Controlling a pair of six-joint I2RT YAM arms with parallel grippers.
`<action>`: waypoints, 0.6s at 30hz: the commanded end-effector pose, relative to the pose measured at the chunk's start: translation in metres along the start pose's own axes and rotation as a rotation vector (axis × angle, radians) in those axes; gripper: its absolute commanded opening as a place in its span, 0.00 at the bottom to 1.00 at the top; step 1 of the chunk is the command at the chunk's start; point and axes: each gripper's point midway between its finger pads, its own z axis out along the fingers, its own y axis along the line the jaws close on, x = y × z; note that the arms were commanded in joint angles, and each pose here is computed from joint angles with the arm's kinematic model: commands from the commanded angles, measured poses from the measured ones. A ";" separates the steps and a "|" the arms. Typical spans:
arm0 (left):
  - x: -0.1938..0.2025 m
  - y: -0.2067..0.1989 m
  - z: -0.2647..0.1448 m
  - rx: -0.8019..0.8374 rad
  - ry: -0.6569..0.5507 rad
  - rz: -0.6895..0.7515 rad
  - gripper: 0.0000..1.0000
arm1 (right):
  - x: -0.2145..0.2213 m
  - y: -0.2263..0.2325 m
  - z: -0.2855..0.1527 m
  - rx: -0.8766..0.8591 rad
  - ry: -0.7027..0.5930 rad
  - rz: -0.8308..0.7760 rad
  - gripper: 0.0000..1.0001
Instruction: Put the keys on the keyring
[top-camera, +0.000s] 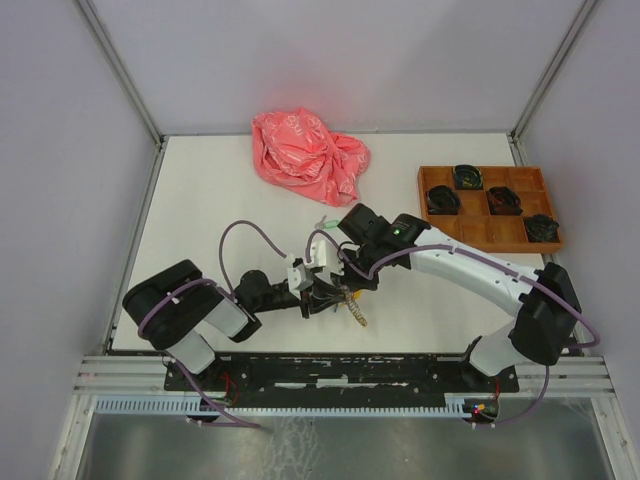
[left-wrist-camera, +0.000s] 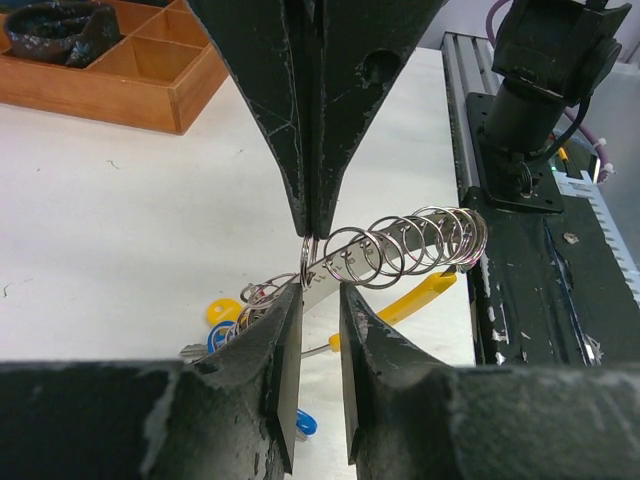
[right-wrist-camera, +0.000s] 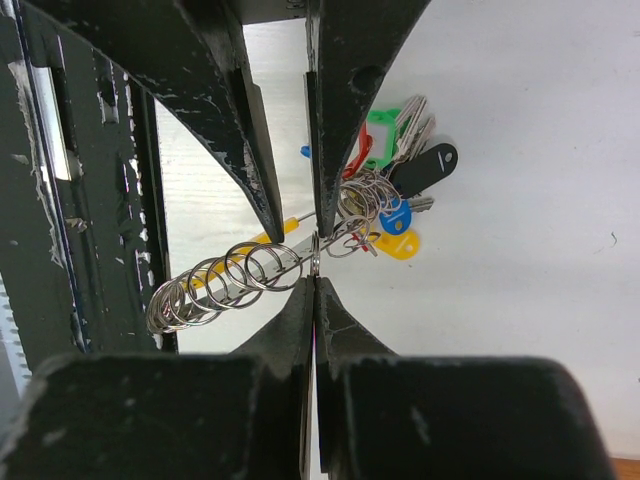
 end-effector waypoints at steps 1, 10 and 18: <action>-0.033 0.001 0.010 0.022 -0.108 0.087 0.27 | -0.017 -0.003 -0.002 0.001 -0.036 -0.049 0.01; -0.033 0.011 0.002 -0.057 -0.095 0.124 0.26 | -0.012 -0.002 0.002 -0.006 -0.012 -0.061 0.01; -0.045 0.012 0.003 -0.064 -0.123 0.133 0.25 | -0.017 -0.001 0.004 -0.018 -0.024 -0.073 0.01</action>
